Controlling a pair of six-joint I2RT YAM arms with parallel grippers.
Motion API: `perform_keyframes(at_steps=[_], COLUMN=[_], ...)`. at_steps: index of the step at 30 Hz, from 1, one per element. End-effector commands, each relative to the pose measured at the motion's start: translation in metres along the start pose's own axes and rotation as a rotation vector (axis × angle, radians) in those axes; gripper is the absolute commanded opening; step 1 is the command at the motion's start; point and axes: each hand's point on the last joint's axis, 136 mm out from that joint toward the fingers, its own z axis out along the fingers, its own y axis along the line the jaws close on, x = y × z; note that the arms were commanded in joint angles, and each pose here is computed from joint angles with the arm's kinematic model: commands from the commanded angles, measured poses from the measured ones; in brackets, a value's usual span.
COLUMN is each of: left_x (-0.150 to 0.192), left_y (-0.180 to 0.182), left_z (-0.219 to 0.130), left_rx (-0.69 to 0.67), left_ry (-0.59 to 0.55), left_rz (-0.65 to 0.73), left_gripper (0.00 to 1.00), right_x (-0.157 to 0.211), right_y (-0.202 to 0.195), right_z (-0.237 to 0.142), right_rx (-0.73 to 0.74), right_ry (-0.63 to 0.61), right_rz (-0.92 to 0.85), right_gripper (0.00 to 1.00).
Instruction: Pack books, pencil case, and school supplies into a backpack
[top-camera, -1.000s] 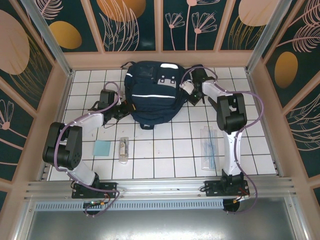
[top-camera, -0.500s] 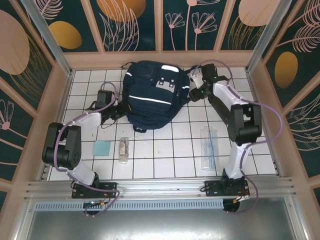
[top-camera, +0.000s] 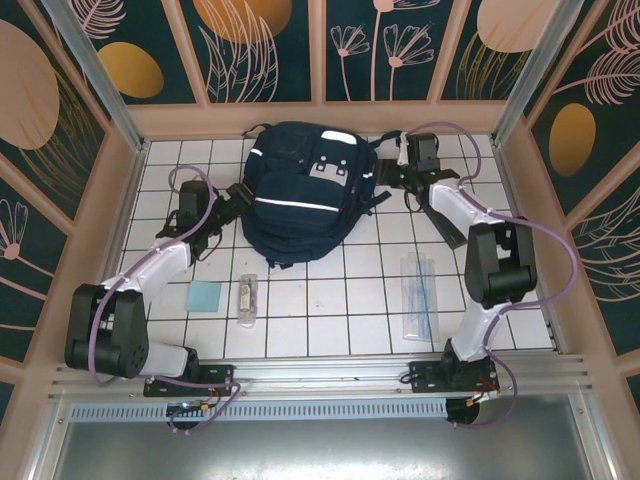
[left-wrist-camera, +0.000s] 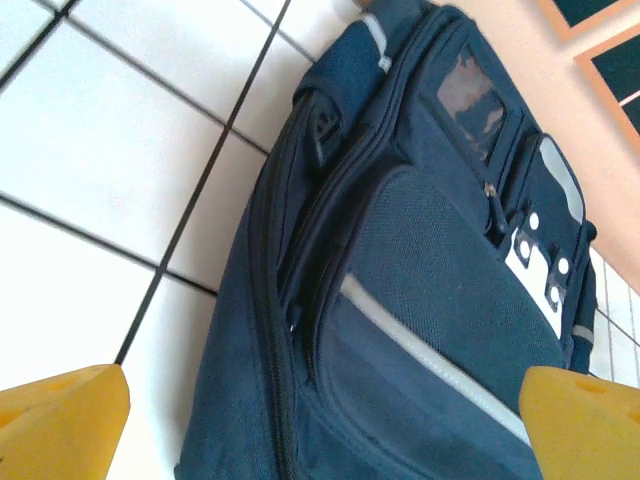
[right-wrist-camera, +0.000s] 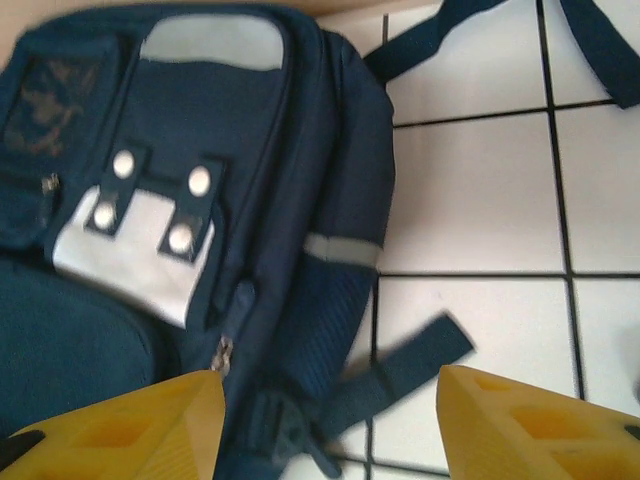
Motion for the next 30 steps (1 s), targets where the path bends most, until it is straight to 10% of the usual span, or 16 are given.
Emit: perform_keyframes(at_steps=[1, 10, 16, 30], left_x=[0.022, 0.061, 0.053, 0.008], left_y=[-0.002, 0.0, 0.011, -0.019], left_z=[0.001, 0.009, 0.029, 0.112], left_rx=[0.065, 0.064, -0.001, -0.012], left_ry=[0.023, 0.052, 0.005, 0.003], left_rz=[-0.138, -0.178, -0.141, 0.029], left_gripper=[0.99, 0.99, 0.99, 0.99], right_x=[-0.02, -0.016, -0.003, 0.103], right_y=[0.003, -0.009, 0.0, 0.044], right_z=[0.032, 0.111, 0.114, -0.006], right_rx=[-0.007, 0.029, -0.03, -0.03], right_ry=[-0.083, -0.021, 0.002, 0.04], right_rz=[0.132, 0.265, 0.285, 0.272], right_gripper=[0.58, 0.53, 0.0, 0.0])
